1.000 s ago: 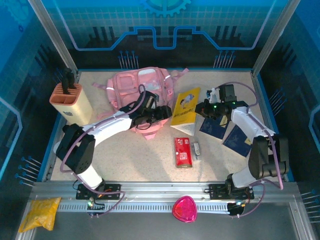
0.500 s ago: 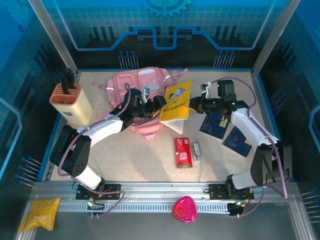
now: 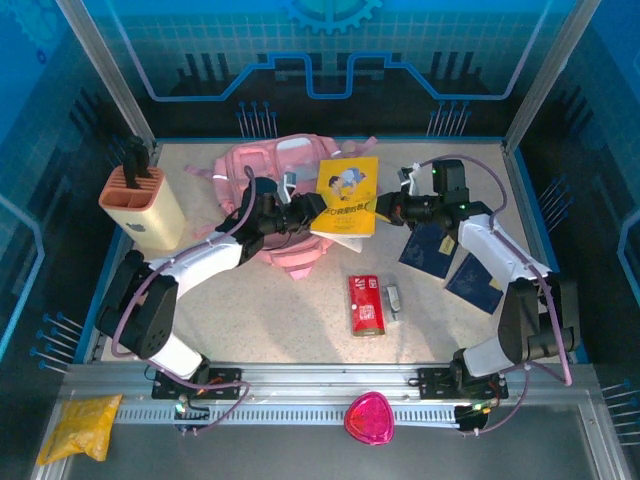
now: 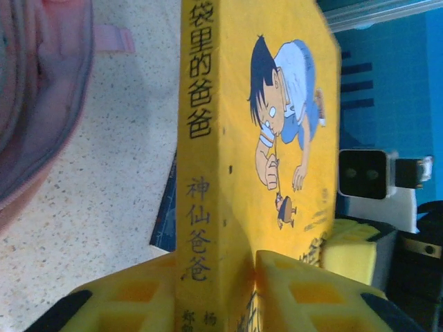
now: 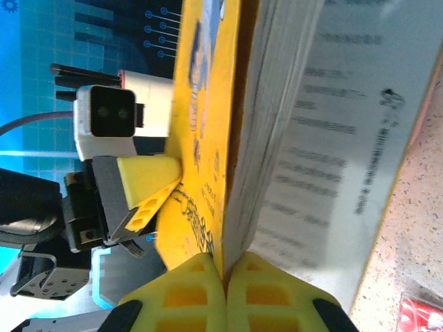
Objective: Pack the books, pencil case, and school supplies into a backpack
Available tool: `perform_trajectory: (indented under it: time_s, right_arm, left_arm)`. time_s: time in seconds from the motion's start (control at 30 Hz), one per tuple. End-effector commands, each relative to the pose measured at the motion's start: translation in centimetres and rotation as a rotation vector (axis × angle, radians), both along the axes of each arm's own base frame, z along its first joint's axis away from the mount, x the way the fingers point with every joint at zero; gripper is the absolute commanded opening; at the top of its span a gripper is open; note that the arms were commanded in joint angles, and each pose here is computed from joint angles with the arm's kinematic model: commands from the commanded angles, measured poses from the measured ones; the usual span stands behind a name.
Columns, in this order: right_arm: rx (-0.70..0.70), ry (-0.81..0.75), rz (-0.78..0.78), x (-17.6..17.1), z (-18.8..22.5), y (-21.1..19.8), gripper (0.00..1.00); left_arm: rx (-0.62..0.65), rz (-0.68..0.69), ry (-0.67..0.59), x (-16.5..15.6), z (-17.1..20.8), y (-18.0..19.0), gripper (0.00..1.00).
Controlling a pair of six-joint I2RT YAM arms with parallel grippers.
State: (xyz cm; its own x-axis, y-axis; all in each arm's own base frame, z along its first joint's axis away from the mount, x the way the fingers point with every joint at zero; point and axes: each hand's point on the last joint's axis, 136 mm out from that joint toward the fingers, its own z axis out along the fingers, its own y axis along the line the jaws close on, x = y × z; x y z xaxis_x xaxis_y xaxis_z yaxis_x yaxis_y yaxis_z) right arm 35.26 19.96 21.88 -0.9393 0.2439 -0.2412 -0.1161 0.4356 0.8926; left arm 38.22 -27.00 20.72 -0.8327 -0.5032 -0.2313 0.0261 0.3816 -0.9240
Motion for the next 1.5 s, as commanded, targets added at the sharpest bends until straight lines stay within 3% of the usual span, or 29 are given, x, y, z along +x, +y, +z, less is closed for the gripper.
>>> perform_trajectory:
  time_s: [0.0, 0.17, 0.37, 0.53, 0.67, 0.8, 1.07, 1.33, 1.47]
  right_arm:
    - [0.021, -0.038, 0.033, 0.0, 0.1, 0.4, 0.00]
    - [0.013, -0.031, 0.033, -0.4, -0.2, 0.1, 0.14]
    - [0.075, 0.005, 0.022, -0.9, -0.6, -0.1, 0.69]
    - [0.154, 0.003, 0.030, -0.9, 0.6, 0.5, 0.86]
    - [0.238, -0.031, 0.063, -1.3, 2.9, 1.7, 0.93]
    - [0.305, -0.050, 0.051, -1.7, 4.5, 1.4, 0.86]
    - [0.303, -0.051, 0.043, -2.2, 4.0, 1.8, 0.47]
    - [0.226, -0.069, 0.050, -2.3, 3.0, 2.5, 0.17]
    - [0.115, -0.091, 0.028, -2.5, 2.7, 1.8, 0.12]
  left_arm:
    - [-0.066, -0.052, -0.124, -1.0, 4.6, -0.9, 0.22]
    - [-0.083, -0.046, -0.161, -1.1, 6.3, -0.8, 0.06]
    - [-0.137, -0.026, -0.227, -1.6, 9.4, -1.0, 0.00]
    - [-0.168, -0.034, -0.264, -2.3, 11.5, -2.2, 0.00]
    - [-0.150, -0.010, -0.275, -1.9, 11.3, -2.0, 0.00]
    - [-0.074, 0.024, -0.251, -1.8, 9.2, -1.2, 0.00]
    - [0.042, 0.055, -0.220, -2.5, 5.9, -0.2, 0.00]
    - [0.138, 0.057, -0.207, -3.1, 4.4, 0.2, 0.00]
    - [0.163, 0.035, -0.203, -3.5, 3.8, 0.2, 0.14]
